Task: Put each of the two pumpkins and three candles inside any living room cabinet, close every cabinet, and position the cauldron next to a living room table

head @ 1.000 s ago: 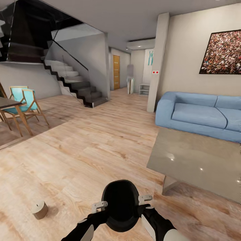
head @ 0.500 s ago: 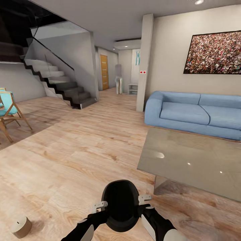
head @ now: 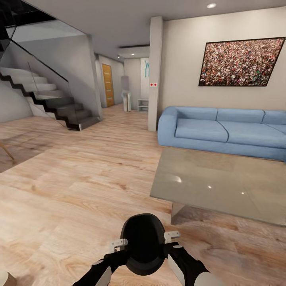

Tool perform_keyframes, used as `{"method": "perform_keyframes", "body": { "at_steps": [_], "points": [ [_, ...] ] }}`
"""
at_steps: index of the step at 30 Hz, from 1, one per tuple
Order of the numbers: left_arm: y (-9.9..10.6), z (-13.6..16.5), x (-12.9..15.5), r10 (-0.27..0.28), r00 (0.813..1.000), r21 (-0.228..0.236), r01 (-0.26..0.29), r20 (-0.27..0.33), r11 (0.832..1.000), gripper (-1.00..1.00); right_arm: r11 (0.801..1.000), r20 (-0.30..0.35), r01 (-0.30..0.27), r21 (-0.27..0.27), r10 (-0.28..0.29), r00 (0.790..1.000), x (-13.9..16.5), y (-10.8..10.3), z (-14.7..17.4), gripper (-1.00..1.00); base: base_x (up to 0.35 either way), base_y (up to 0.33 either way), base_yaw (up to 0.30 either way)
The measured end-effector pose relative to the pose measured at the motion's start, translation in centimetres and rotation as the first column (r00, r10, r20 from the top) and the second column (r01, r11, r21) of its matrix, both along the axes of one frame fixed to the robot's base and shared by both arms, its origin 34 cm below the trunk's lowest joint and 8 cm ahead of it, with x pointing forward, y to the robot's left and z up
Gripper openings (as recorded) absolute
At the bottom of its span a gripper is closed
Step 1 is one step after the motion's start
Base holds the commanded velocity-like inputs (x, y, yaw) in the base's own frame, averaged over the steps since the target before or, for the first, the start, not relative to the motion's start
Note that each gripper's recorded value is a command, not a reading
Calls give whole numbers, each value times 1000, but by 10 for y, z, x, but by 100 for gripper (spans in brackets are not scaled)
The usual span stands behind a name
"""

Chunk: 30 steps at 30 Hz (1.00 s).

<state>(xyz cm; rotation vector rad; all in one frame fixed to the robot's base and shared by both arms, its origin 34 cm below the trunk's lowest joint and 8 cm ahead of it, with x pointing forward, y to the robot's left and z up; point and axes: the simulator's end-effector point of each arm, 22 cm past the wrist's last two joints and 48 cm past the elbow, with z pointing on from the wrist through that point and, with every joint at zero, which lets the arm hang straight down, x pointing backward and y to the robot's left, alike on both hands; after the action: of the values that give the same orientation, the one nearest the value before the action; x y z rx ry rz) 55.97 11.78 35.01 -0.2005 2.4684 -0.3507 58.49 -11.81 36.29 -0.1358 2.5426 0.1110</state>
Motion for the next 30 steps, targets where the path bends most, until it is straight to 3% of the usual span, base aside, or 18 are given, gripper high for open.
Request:
{"method": "perform_keyframes", "body": {
  "at_steps": [22, 30],
  "points": [
    [0, -49, -12, 0, 1000, 0, 0, 1, 1000, -100, 1000, 1, 1, 0, -1, 1000, -12, 0, -49, -100, 0, 0, -9],
    [0, -48, -12, 0, 1000, -1, 0, 2, 1000, -100, 1000, 2, 0, 0, 0, 1000, -12, 0, -48, -100, 0, 0, 0]
  ]
}}
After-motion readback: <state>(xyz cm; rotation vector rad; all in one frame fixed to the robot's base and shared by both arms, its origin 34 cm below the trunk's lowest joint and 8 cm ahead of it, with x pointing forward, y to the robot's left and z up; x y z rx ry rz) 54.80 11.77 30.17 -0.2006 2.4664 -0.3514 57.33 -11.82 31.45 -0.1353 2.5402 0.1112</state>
